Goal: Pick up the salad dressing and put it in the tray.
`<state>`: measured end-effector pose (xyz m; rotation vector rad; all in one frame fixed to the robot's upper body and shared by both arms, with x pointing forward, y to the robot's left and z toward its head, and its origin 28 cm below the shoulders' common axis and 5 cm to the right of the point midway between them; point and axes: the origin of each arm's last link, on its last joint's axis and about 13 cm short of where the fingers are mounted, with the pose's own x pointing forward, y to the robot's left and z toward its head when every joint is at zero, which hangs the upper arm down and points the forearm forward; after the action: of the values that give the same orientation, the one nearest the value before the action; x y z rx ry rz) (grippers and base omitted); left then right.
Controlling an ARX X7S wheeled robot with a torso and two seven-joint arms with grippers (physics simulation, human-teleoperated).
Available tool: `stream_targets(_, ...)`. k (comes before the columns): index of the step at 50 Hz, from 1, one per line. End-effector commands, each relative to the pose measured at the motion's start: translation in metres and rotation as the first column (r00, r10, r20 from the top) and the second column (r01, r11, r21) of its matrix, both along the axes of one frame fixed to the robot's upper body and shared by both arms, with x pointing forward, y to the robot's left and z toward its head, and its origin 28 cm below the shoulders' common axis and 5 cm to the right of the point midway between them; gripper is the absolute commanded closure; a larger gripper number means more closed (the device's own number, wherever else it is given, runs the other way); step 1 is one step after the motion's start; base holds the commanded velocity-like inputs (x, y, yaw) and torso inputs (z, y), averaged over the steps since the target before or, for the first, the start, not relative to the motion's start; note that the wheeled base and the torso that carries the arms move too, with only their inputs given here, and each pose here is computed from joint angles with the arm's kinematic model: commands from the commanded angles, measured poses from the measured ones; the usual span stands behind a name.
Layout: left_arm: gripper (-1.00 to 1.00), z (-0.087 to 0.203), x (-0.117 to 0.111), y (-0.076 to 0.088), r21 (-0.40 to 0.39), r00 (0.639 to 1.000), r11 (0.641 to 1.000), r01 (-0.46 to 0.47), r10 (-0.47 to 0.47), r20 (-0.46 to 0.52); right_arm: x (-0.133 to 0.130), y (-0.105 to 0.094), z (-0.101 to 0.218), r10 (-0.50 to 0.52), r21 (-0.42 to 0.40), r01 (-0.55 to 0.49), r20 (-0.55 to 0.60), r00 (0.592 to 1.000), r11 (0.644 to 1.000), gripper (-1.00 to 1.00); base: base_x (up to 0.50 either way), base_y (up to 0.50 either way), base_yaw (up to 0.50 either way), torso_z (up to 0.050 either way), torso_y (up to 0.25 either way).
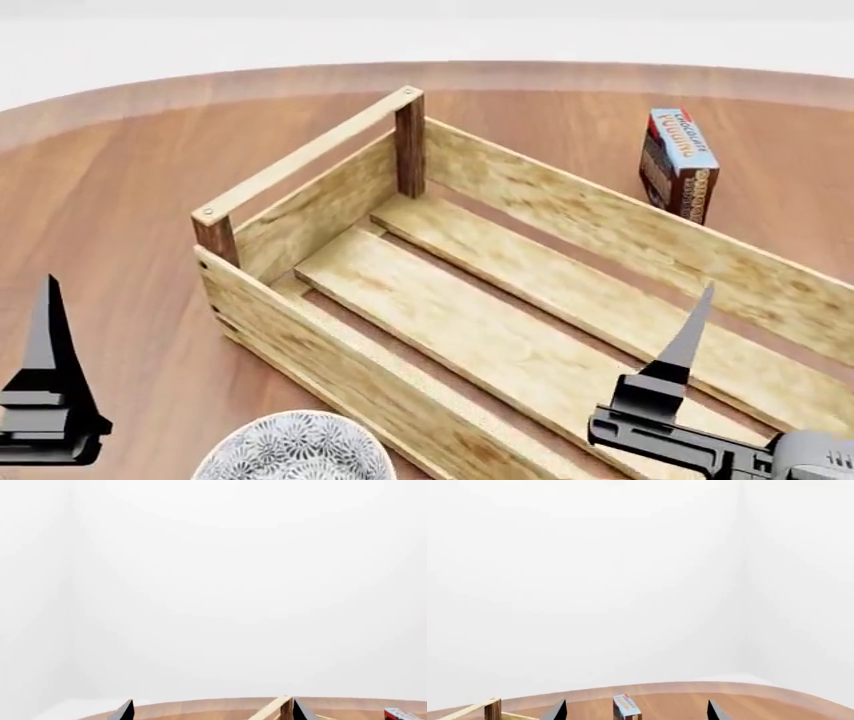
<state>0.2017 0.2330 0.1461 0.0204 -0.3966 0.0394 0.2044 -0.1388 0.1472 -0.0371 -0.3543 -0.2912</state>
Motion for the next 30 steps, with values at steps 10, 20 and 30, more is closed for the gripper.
stream_targets(10,-1.00,0.0014,-0.0011,-0.0001,0.004,1.000,1.000,0.001,-0.001,0.010,-0.0035,-0.0022,0.0003,0.037,0.039,-0.038,0.046,0.998,0.998,-1.00,0.05,0.00,0.00,0.000,0.000)
stream_targets(20,-1.00,-0.0002,-0.0012,0.0001,0.003,1.000,1.000,-0.001,0.001,0.009,-0.0050,-0.0023,0.0003,0.031,0.042,-0.034,0.064,0.997,0.999,-1.00,0.00,0.00,0.47,0.000,0.000)
stream_targets(30,-1.00,0.0001,-0.0010,0.0006,-0.003,1.000,1.000,-0.006,0.006,0.010,-0.0046,-0.0024,-0.0002,0.028,0.041,-0.031,0.065,0.998,0.999,-1.00,0.00,0.00,0.50,0.000,0.000)
